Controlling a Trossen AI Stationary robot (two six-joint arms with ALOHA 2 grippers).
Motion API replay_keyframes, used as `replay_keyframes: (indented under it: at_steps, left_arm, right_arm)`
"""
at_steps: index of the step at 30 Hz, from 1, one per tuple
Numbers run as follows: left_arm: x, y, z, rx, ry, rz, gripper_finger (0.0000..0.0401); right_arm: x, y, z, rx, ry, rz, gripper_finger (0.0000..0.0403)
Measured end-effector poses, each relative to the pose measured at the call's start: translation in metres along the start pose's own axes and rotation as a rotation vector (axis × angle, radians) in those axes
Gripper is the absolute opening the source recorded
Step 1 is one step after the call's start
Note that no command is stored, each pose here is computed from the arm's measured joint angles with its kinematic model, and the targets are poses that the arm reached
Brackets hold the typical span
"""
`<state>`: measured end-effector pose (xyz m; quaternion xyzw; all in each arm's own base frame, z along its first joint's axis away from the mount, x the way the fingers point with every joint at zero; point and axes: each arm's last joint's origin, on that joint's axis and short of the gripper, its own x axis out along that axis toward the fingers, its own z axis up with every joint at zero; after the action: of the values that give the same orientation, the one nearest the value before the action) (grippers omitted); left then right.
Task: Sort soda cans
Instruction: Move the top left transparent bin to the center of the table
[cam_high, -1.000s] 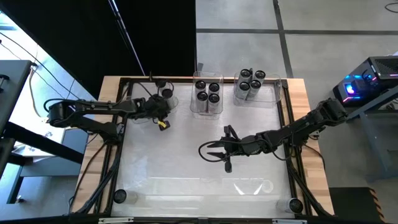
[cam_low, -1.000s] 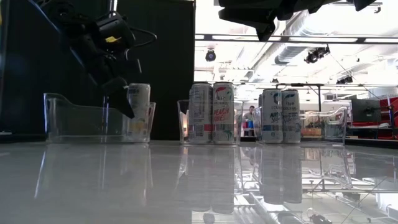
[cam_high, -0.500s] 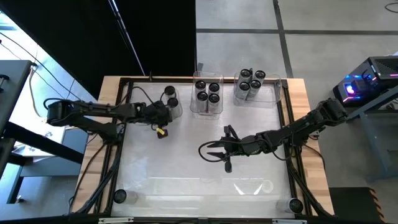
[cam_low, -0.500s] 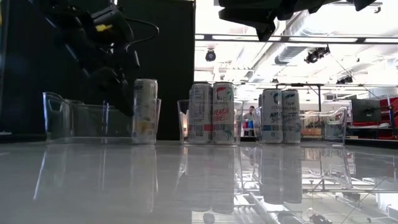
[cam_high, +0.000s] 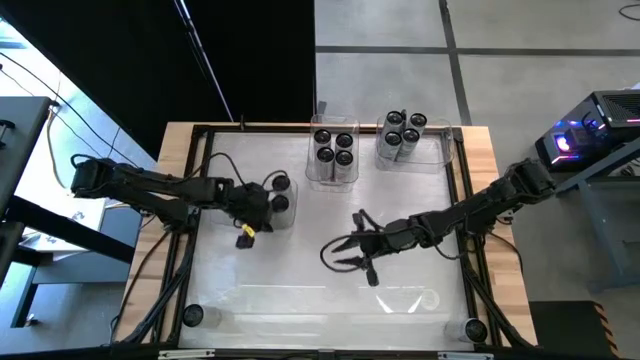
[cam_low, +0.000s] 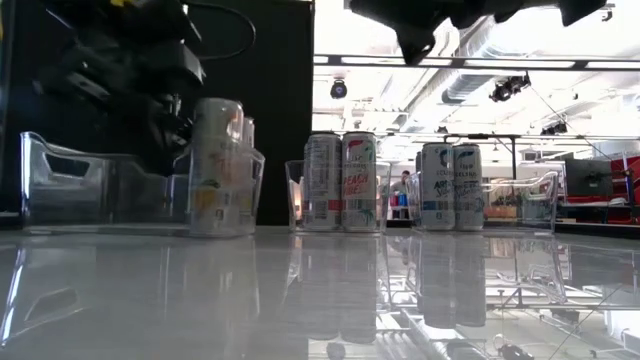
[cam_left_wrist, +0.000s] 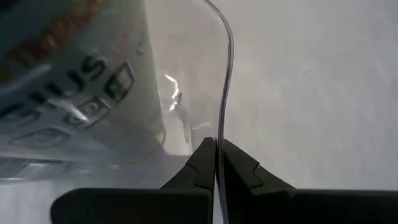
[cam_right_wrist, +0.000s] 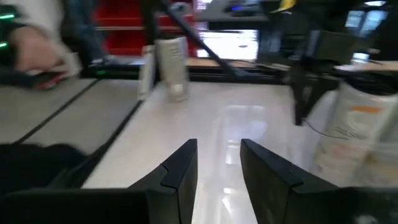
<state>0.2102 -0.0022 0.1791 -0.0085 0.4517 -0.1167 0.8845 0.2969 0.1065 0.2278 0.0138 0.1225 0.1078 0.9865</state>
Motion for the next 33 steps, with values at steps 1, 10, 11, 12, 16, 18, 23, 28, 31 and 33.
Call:
replay_keyframes:
  at_steps: [1, 10, 11, 12, 16, 18, 23, 28, 31, 33]
  left_arm:
    - [0.001, -0.004, 0.0, 0.031, 0.004, -0.015, 0.0001]
    - [0.007, -0.03, 0.002, 0.131, 0.019, 0.001, 0.0018]
    - [0.007, -0.031, 0.002, 0.111, 0.02, 0.019, 0.0024]
    - [0.008, -0.032, 0.002, 0.094, 0.025, 0.036, 0.0031]
    - [0.008, -0.034, 0.001, 0.047, 0.026, 0.065, 0.0066]
    - [0.008, -0.035, 0.001, 0.024, 0.03, 0.066, 0.0087]
    - [0.008, -0.035, 0.001, -0.038, 0.028, 0.056, 0.0138]
    - [0.007, -0.035, 0.001, -0.158, 0.02, 0.048, 0.0162]
    - [0.006, -0.037, 0.001, -0.183, 0.015, 0.046, 0.0161]
    - [0.006, -0.038, 0.002, -0.176, 0.006, 0.039, 0.0158]
  right_arm:
    - [0.004, 0.001, -0.003, -0.016, -0.004, 0.036, 0.0116]
    - [0.065, -0.003, -0.004, -0.2, 0.108, 0.039, 0.0128]
    - [0.071, -0.006, 0.001, -0.217, 0.135, 0.028, 0.0133]
    - [0.077, -0.009, 0.006, -0.232, 0.169, 0.021, 0.0139]
    - [0.093, -0.023, 0.026, -0.315, 0.33, 0.005, 0.0172]
    - [0.098, -0.03, 0.036, -0.357, 0.41, 0.004, 0.0194]
    - [0.106, -0.052, 0.057, -0.49, 0.52, 0.018, 0.0227]
    - [0.115, -0.081, 0.049, -0.621, 0.593, 0.026, 0.0223]
    - [0.114, -0.096, 0.049, -0.631, 0.607, 0.008, 0.0215]
    - [0.112, -0.104, 0.048, -0.619, 0.623, -0.004, 0.0207]
